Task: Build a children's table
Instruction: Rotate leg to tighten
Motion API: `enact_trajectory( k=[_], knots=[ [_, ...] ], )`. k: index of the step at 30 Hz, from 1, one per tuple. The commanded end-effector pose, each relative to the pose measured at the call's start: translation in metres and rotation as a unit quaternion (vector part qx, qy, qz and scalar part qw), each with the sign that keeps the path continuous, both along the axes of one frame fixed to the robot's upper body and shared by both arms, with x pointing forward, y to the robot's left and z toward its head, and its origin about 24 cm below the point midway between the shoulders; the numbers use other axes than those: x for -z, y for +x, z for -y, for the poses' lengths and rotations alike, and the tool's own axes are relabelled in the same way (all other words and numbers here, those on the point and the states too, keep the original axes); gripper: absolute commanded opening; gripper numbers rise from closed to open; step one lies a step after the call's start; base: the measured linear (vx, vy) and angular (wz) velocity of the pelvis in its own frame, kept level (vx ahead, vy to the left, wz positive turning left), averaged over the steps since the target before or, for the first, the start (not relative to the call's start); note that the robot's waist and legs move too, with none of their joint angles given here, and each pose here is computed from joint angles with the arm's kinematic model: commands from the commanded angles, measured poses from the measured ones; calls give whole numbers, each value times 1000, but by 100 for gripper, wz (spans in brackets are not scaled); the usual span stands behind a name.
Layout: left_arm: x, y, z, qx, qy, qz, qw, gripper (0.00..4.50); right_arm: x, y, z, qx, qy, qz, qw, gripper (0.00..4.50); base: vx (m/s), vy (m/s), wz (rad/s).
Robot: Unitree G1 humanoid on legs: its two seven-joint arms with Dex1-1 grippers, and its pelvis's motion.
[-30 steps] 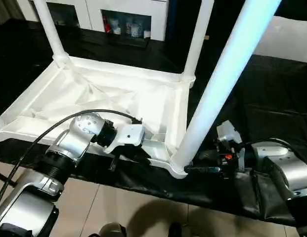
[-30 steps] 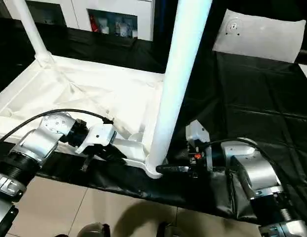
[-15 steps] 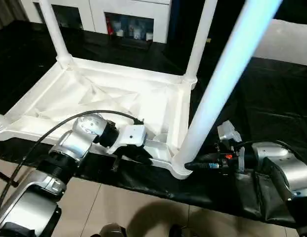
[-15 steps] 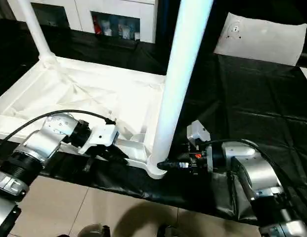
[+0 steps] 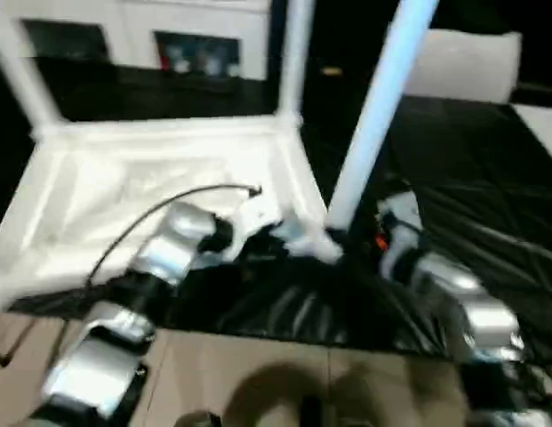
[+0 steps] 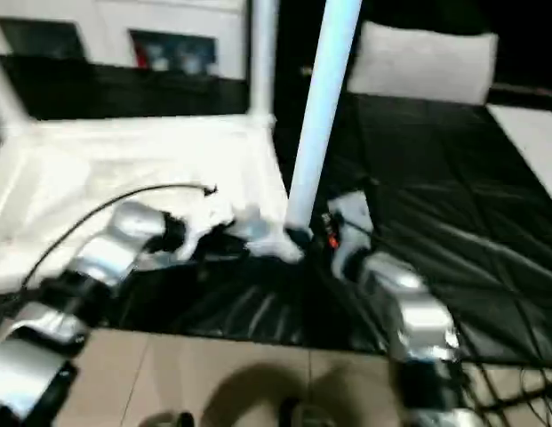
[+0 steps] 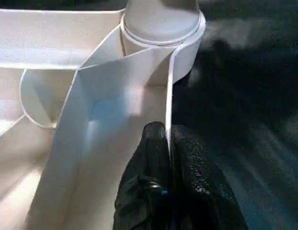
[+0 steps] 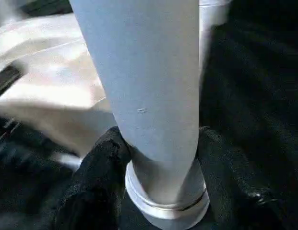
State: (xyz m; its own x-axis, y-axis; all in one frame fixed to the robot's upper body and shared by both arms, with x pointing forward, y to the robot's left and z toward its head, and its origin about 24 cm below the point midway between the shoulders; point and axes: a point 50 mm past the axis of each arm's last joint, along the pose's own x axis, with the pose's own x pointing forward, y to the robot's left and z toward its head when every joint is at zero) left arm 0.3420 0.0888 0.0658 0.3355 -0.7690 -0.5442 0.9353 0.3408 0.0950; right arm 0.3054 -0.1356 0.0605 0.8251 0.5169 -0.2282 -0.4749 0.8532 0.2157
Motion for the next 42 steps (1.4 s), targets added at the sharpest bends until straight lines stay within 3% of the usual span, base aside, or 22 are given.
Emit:
enact_trajectory(
  k=[1,5,7,9,16,18,21,25,28,38,39,40,41,42],
  knots=[
    [-5,1,37,-17,-30,11,999,0,-4,1,-50,-47,34,-19,998,193,0,0,0],
    [-10,5,41,-43,-37,19,998,0,-7,0,-60,-35,51,-27,998,193,0,0,0],
    [-11,4,42,-39,-37,21,998,0,-7,-3,-59,-33,53,-24,998,249,0,0,0],
    [-10,3,41,-34,-34,22,999,0,-6,-4,-56,-25,53,-24,998,265,0,0,0],
    [-3,-7,22,23,-13,19,999,0,-9,-9,-21,-30,22,17,999,324,0,0,0],
    [-3,-7,21,24,-12,19,999,0,-10,-10,-20,-31,21,18,999,336,0,0,0],
    [0,-13,7,58,1,4,998,0,-13,-16,0,-74,6,38,997,361,60,-44,6],
    [2,-23,-10,136,15,-11,991,0,-17,-29,31,-175,-41,55,982,404,59,-70,2],
    [3,-26,-16,162,25,-16,986,0,-18,-32,37,-210,-47,53,975,437,32,-66,-2],
    [1,-34,-33,256,68,-35,964,0,-29,-33,52,-330,-50,57,941,437,1,-6,0],
    [0,-35,-34,274,73,-38,958,0,-30,-34,50,-355,-45,56,932,437,0,0,0],
    [0,-36,-34,281,76,-39,956,0,-30,-35,49,-366,-42,54,928,410,0,0,0],
    [0,-36,-34,282,77,-39,956,0,-30,-35,49,-368,-42,54,927,410,0,0,0],
    [0,-37,-34,294,83,-42,951,0,-30,-37,46,-392,-38,49,918,401,0,0,0]
  ],
)
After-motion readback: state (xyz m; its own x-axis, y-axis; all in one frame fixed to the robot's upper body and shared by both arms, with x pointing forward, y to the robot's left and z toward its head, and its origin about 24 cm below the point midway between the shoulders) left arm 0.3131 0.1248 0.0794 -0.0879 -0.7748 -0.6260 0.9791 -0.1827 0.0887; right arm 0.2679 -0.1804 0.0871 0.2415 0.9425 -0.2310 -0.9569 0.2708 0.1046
